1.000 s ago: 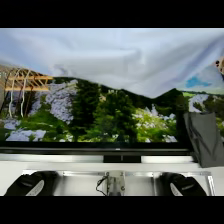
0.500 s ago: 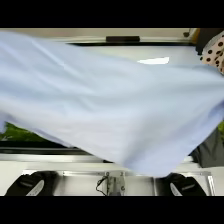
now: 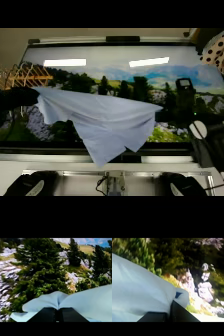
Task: Fold the shirts.
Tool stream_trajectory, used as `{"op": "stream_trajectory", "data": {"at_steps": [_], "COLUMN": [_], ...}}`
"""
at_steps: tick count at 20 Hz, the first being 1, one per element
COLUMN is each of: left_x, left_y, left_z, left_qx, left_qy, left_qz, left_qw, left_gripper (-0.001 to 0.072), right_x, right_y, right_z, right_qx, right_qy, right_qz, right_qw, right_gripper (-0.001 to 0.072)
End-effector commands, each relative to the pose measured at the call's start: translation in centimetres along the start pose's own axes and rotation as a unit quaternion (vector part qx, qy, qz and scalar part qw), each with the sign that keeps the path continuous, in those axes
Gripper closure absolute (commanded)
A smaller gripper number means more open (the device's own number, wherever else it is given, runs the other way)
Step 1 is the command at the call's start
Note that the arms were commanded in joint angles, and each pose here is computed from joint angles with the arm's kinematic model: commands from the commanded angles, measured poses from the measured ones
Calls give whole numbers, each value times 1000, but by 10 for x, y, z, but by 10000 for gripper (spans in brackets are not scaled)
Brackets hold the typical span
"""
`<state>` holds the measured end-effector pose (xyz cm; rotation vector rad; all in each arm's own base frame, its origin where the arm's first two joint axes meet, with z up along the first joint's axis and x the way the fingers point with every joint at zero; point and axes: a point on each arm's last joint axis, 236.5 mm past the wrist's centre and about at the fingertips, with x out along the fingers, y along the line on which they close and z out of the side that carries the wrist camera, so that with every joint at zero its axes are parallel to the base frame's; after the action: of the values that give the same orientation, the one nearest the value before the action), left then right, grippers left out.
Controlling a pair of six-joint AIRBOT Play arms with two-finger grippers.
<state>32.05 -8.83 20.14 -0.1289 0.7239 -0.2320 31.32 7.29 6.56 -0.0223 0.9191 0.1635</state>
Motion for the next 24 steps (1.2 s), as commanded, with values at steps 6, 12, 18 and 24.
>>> {"op": "stream_trajectory", "data": {"at_steps": [6, 12, 18, 24], "left_x": [64, 64, 63, 63], "left_y": [-3, 4, 4, 4], "left_z": [-19, -19, -22, -22], "left_qx": [-41, -29, -30, -30], "left_qy": [13, 12, 18, 18], "left_qz": [-27, -12, -12, -12], "left_qw": [999, 999, 999, 999], "left_gripper": [667, 667, 667, 667], "right_x": [107, 46, 42, 73], "right_y": [0, -5, 38, 84], "right_z": [37, 20, -105, -154], "right_qx": [107, 132, 200, 242], "right_qy": [-16, 101, 272, 276], "right_qz": [-7, 44, 159, 179], "right_qw": [994, 985, 928, 913], "right_gripper": [82, 73, 73, 73]}}
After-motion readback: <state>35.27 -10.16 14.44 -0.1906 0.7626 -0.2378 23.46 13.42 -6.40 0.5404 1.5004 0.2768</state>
